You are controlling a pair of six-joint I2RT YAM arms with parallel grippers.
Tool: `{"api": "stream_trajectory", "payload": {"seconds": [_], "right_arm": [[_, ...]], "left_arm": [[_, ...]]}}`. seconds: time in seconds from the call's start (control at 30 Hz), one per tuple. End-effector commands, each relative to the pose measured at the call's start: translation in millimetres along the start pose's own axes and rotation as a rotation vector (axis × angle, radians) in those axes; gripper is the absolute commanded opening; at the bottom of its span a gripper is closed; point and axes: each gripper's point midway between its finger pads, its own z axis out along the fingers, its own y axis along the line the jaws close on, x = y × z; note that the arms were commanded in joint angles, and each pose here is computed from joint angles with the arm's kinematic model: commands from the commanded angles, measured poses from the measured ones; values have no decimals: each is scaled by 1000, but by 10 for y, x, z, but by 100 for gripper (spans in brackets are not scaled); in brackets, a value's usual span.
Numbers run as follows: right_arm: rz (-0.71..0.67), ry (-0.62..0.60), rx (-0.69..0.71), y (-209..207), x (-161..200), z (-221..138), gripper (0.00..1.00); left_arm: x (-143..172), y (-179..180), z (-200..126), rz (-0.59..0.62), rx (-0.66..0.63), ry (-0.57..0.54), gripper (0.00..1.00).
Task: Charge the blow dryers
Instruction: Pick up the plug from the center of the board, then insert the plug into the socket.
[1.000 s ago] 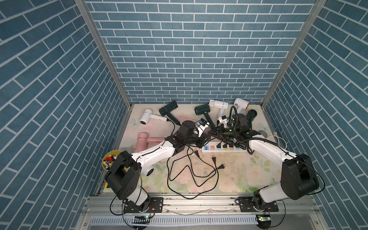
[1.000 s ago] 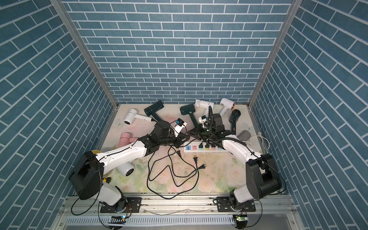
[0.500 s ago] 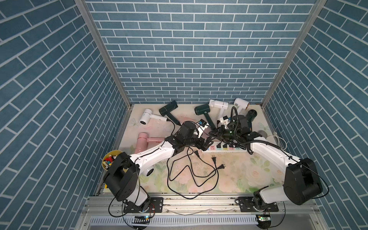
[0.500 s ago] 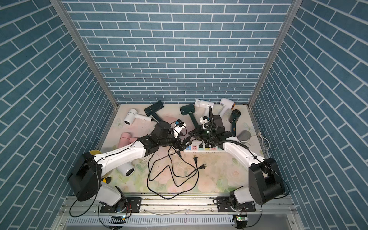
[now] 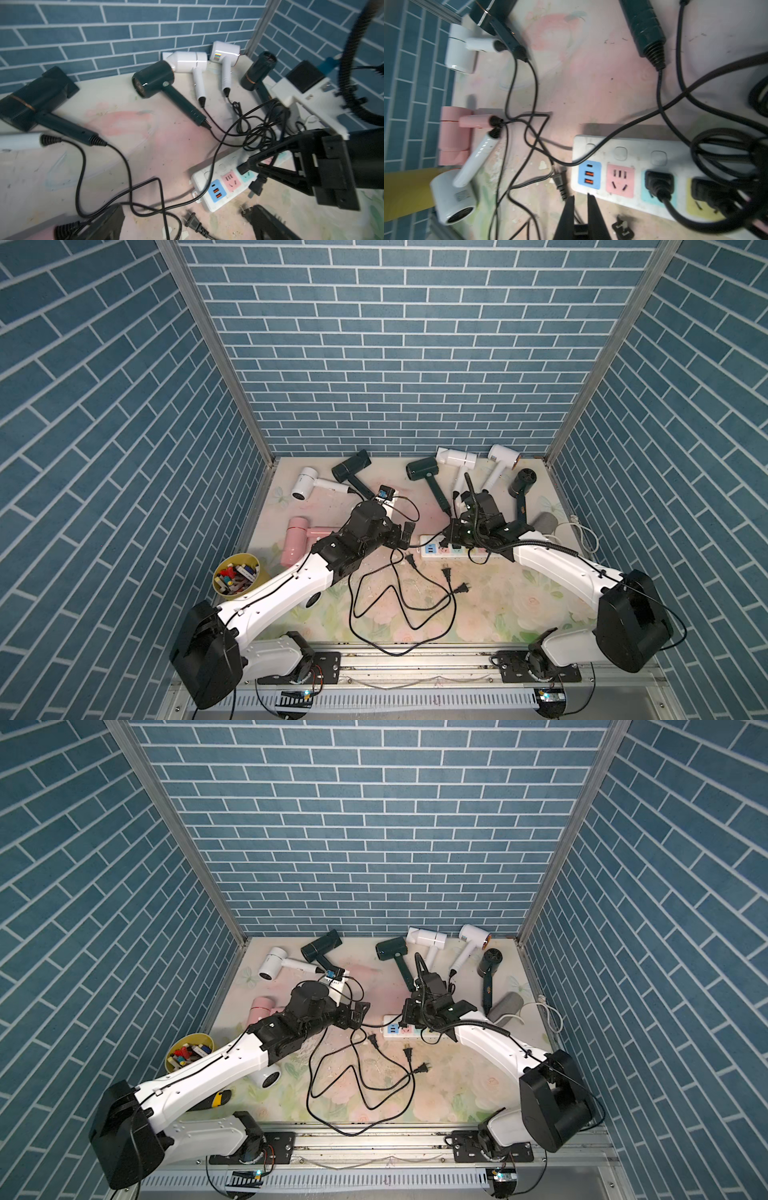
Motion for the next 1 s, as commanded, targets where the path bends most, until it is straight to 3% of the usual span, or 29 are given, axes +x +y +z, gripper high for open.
{"api": "stream_trajectory", "payload": {"seconds": [0.0,0.2,0.97], "right_arm": [[-100,-53,189,-257,-28,64,0],[-147,-101,258,-307,-41,169,0],[-202,-100,289,-217,-73,512,0]], "left_arm": [[187,312,109,-59,-93,19,99],[289,521,170,-134,-118,49,99],[305,560,179,-131,-125,47,99]]}}
